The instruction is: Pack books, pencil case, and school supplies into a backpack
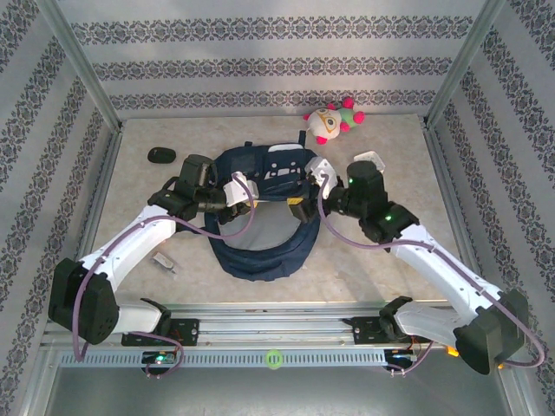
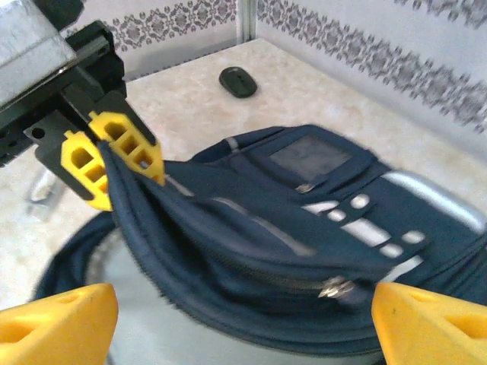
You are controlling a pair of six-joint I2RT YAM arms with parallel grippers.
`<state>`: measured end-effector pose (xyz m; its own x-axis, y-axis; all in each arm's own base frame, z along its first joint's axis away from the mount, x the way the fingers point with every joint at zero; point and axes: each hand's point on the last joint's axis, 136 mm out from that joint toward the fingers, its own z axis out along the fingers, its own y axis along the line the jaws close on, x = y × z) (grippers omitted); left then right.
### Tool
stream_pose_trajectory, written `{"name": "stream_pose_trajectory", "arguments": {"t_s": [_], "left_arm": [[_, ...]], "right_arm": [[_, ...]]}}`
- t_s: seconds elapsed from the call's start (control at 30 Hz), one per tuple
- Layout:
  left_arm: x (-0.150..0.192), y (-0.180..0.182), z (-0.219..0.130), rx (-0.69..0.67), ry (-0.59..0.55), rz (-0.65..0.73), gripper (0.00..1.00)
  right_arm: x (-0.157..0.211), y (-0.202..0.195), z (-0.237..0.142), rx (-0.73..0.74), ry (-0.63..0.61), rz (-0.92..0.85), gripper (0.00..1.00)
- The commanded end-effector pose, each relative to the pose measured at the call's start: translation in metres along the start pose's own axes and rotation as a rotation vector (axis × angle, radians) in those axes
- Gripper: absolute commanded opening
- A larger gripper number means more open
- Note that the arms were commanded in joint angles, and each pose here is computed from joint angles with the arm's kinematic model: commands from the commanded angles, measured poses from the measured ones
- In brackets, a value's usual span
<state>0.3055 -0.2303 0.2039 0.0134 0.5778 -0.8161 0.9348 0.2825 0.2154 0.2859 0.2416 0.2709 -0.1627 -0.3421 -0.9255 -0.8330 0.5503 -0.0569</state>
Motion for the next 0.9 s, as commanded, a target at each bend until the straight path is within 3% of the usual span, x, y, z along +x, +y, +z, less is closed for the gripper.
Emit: {"name": "stream_pose_trajectory", "arguments": {"t_s": [0.0, 0.17, 0.4, 0.43, 0.47, 0.53, 0.57, 0.6, 0.73, 0.87], "left_arm": [[-0.018, 0.007, -0.001, 0.004, -0.093, 0.108, 0.01], [-0.024, 0.010, -0.003, 0.007, -0.103, 0.093, 0.01], [-0.029, 0.004, -0.005, 0.032, -0.135, 0.066, 0.03], [-0.029, 0.004, -0.006, 0.031, -0.137, 0.056, 0.04], [-0.029, 0.004, -0.006, 0.027, -0.137, 0.043, 0.06], [-0.029, 0.010, -0.007, -0.004, -0.134, 0.008, 0.11], [-0.029, 0.012, -0.008, -0.022, -0.130, -0.016, 0.16], [-0.027, 0.016, -0.009, -0.045, -0.122, -0.042, 0.24], [-0.018, 0.029, -0.024, -0.140, -0.078, -0.217, 0.62], [0.000, 0.050, -0.056, -0.334, 0.006, -0.474, 0.82]], "right_arm": [[0.002, 0.022, -0.002, -0.160, 0.044, -0.351, 0.87], [0.009, 0.031, 0.020, -0.253, 0.096, -0.444, 0.87], [0.009, 0.022, 0.068, -0.267, 0.079, -0.504, 0.84], [0.007, 0.020, 0.074, -0.265, 0.068, -0.505, 0.80], [0.006, 0.020, 0.078, -0.275, 0.055, -0.503, 0.69], [0.005, 0.020, 0.082, -0.297, 0.039, -0.495, 0.35], [0.005, 0.020, 0.083, -0.305, 0.035, -0.495, 0.06], [0.005, 0.019, 0.083, -0.305, 0.033, -0.506, 0.00], [0.001, 0.014, 0.079, -0.272, -0.008, -0.526, 0.00], [0.004, 0.014, 0.077, -0.284, -0.021, -0.500, 0.00]]}}
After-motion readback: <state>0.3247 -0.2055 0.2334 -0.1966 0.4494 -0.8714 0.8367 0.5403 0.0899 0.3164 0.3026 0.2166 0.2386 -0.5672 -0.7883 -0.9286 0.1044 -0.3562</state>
